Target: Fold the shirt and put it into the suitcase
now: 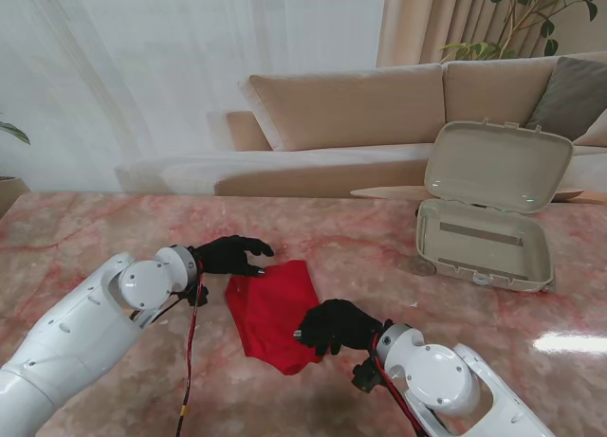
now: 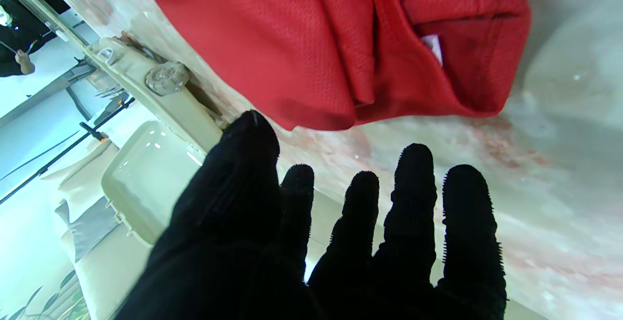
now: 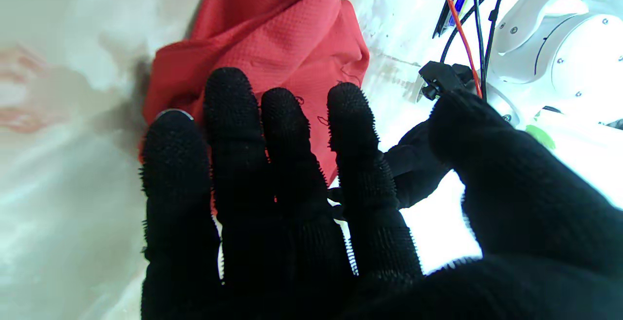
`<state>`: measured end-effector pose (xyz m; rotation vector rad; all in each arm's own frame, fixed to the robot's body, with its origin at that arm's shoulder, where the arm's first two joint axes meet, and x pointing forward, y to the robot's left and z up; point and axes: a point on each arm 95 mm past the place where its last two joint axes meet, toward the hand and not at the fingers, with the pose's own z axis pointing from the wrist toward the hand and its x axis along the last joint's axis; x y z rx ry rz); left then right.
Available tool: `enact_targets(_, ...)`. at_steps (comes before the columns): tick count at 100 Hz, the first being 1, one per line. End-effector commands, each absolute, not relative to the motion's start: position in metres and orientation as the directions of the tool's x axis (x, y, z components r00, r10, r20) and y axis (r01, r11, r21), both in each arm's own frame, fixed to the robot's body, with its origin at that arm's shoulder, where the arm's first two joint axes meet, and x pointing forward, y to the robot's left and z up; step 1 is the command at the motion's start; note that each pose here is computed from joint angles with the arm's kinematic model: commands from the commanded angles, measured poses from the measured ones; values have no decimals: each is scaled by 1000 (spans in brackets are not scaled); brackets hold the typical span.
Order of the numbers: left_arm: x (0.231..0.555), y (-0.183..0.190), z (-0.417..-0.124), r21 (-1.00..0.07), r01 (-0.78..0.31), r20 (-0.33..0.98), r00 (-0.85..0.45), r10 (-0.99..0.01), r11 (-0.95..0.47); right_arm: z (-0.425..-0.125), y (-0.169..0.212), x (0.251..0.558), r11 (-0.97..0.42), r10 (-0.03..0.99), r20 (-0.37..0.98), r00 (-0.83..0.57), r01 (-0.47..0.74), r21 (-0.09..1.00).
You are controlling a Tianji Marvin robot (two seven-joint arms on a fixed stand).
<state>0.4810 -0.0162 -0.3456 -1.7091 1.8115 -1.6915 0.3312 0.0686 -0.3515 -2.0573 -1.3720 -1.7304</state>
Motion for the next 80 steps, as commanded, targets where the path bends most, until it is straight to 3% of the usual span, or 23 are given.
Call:
enact_targets(1, 479, -19, -352, -734, -628, 562, -347, -751, -260, -364, 66, 326, -573, 557, 830, -26, 712, 407)
enact_targets(36, 464, -11, -368, -693, -695, 553, -337, -762, -194, -374, 65, 336, -590, 574, 818, 32, 709, 386)
enact_targets(80, 405, 3, -374, -606, -768, 563, -229, -794, -207, -372, 54, 358, -580, 623, 780, 57, 702, 413)
